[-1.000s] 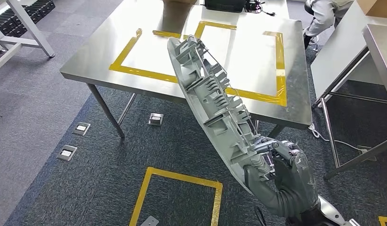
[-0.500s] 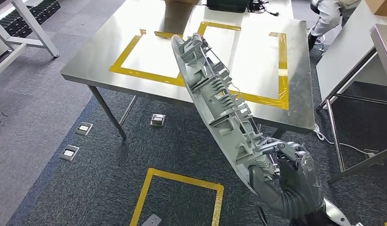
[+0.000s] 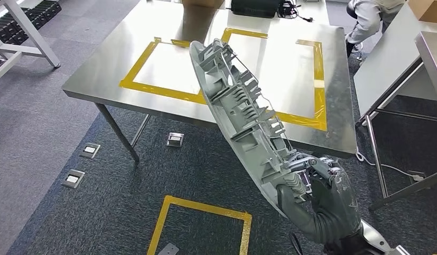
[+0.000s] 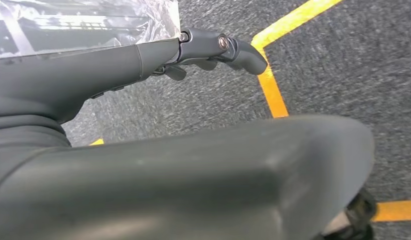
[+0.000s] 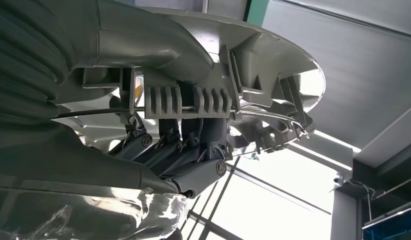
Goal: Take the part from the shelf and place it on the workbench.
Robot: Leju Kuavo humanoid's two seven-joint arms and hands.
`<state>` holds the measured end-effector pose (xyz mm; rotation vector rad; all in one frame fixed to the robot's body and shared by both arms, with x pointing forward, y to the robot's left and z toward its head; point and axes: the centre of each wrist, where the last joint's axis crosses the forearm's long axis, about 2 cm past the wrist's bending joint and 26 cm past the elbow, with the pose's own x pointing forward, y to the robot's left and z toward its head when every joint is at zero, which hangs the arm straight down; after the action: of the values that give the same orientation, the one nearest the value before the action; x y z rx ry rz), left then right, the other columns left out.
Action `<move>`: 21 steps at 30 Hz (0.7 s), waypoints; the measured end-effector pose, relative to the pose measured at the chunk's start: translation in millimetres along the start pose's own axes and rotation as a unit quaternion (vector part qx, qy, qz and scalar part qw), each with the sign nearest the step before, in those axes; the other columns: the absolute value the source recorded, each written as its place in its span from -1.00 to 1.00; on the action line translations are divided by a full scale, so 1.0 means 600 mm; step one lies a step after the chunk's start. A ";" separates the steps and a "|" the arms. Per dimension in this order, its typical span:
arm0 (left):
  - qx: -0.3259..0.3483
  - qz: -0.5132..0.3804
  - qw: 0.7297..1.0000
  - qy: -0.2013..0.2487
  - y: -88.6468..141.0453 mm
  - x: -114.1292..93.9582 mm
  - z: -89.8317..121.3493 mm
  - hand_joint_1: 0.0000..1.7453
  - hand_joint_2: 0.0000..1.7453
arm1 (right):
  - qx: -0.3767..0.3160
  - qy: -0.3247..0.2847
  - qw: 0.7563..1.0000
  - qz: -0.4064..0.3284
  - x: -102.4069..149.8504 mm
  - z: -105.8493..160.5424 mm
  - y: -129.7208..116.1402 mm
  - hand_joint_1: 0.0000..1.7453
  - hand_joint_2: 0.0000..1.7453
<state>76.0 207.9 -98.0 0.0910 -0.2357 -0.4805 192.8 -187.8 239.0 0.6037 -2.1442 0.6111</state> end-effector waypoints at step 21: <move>-0.001 -0.004 1.000 -0.001 -0.002 0.002 0.000 -1.00 1.00 | -0.001 0.002 1.000 0.001 -0.001 0.000 -0.002 1.00 1.00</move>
<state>76.6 206.4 -97.7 0.0889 -0.2375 -0.4886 193.8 -188.6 238.5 0.5975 -2.1417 0.6104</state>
